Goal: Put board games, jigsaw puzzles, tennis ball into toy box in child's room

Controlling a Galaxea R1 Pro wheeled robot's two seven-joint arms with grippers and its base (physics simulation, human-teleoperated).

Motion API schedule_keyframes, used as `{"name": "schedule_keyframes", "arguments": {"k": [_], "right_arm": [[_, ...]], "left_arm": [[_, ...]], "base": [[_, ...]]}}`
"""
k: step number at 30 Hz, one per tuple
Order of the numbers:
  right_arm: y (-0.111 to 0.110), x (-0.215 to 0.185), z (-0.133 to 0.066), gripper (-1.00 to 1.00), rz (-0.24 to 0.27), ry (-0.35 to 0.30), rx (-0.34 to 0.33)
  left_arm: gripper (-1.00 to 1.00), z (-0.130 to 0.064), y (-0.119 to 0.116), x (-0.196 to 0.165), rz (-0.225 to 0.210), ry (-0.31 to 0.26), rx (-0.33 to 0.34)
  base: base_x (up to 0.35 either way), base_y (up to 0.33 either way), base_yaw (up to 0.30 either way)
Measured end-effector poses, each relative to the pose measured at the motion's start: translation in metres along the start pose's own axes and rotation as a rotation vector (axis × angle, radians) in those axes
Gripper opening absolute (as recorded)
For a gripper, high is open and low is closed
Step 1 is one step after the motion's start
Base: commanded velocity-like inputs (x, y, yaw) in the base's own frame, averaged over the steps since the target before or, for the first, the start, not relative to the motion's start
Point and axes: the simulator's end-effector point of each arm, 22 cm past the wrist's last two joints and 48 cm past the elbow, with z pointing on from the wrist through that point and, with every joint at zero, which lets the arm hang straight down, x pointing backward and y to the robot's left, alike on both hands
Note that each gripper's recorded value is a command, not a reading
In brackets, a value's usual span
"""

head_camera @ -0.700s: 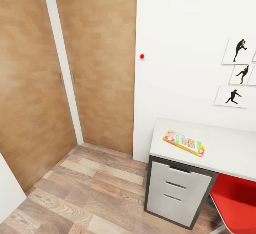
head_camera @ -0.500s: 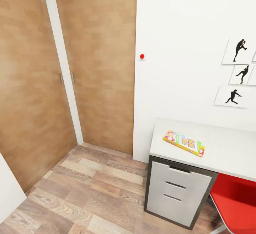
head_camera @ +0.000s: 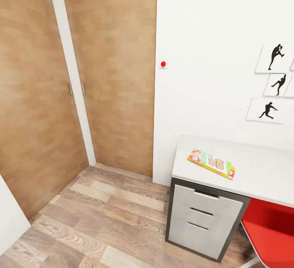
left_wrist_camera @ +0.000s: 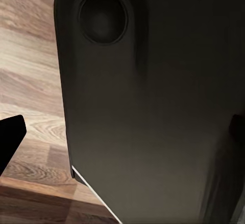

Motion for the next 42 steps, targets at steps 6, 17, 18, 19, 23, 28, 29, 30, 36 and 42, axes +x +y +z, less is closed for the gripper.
{"name": "schedule_keyframes", "arguments": {"k": [6,17,18,19,23,28,29,30,36,42], "right_arm": [[-0.0028,-0.0006,0.0000,1.00,0.004,-0.003,0.006],[0.0006,-0.0007,0.0000,1.00,-0.008,-0.003,0.005],[0.0006,-0.0003,0.0000,1.00,-0.011,-0.001,0.005],[0.0006,-0.0001,0.0000,1.00,-0.012,-0.001,0.005],[0.0006,0.0004,0.0000,1.00,-0.015,0.002,0.005],[0.0006,0.0003,0.0000,1.00,-0.018,0.001,0.005],[0.0006,0.0004,0.0000,1.00,-0.018,0.001,0.005],[0.0006,0.0005,0.0000,1.00,-0.018,0.002,0.005],[-0.0010,0.0021,0.0000,1.00,-0.019,0.006,0.007],[-0.0022,0.0043,0.0000,1.00,-0.013,0.013,0.008]], "left_arm": [[1.00,0.0000,0.0000,0.0003,0.000,0.000,0.000],[1.00,0.0000,0.0000,0.0001,0.000,0.000,0.000],[1.00,0.0000,0.0000,0.0002,0.000,0.000,0.000],[1.00,0.0000,0.0000,0.0002,0.000,0.000,0.000],[1.00,0.0000,0.0000,0.0001,0.000,0.000,0.000],[1.00,0.0000,0.0000,0.0001,0.000,0.000,0.000],[1.00,0.0000,0.0000,0.0001,0.000,0.000,0.000],[1.00,0.0000,0.0000,0.0003,0.000,0.001,0.000],[1.00,0.0000,0.0000,0.0020,0.000,0.005,0.000],[1.00,0.0000,0.0000,0.0037,0.000,0.009,0.000]], "base": [[0.000,0.000,0.021],[0.000,0.000,0.242],[0.000,0.000,0.273],[0.000,0.000,0.273],[0.000,0.000,0.274],[0.000,0.000,0.274],[0.000,0.000,0.274],[0.000,0.000,0.272],[0.000,0.000,0.254],[0.000,0.000,0.244]]}}
